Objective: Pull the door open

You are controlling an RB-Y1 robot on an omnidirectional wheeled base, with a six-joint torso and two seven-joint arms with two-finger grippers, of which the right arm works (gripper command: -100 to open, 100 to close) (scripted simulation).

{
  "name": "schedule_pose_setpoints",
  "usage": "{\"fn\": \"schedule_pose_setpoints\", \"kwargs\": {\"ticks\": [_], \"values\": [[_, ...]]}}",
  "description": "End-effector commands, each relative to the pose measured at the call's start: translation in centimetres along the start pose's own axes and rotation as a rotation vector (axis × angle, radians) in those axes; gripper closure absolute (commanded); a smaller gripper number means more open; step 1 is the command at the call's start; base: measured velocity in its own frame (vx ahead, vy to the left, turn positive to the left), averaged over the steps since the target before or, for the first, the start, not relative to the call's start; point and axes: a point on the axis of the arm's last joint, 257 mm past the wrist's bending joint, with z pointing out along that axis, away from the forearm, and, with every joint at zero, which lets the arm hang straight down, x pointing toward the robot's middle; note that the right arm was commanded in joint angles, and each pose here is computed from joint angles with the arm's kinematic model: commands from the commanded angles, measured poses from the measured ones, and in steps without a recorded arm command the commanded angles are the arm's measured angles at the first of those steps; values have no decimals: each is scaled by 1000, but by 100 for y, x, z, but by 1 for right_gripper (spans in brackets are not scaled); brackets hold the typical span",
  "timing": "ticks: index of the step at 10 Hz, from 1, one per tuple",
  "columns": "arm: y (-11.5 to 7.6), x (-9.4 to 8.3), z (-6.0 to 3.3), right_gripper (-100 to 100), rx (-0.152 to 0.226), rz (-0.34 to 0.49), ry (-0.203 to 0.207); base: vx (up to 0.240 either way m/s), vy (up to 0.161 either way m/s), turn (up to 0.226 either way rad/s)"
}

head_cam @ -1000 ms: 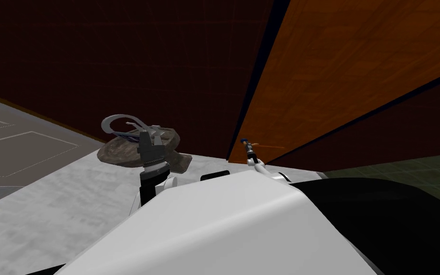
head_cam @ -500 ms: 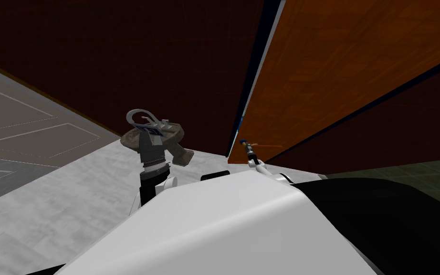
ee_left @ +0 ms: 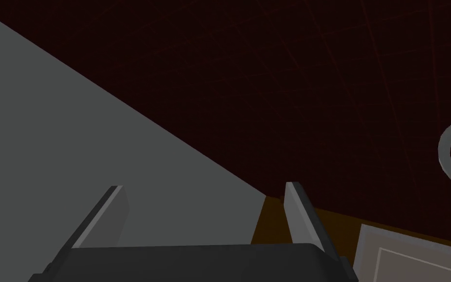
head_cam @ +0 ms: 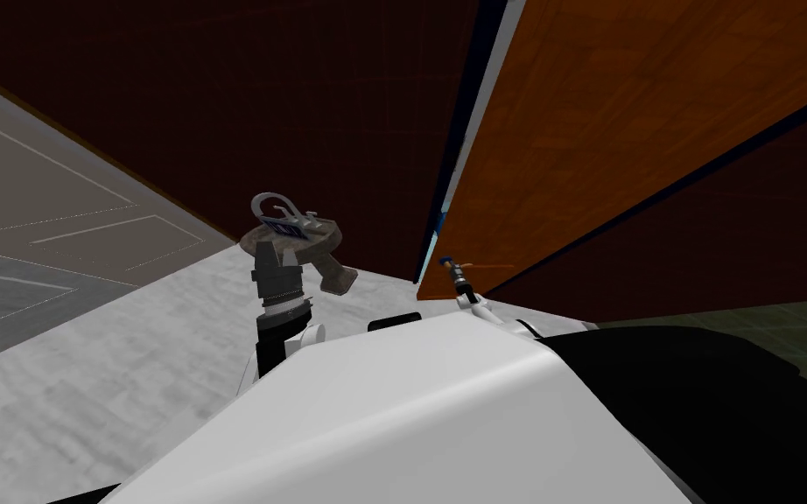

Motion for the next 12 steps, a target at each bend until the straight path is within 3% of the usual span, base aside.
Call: {"fn": "schedule_pose_setpoints", "kwargs": {"ticks": [1, 5, 6, 7, 8, 12], "values": [[-3, 1, -56, 100, -1, -4, 23, -228, -59, 100], [13, 52, -190, 100, -7, -5, 89, -236, -55, 95], [4, 54, -170, 100, -6, -4, 79, -113, -24, 19], [-15, 41, -288, 100, -7, -3, 105, -181, -57, 162], [-15, 41, -288, 100, -7, -3, 105, -181, -68, 99], [-6, 1, -464, 100, -14, -6, 146, -131, -52, 94]]}}
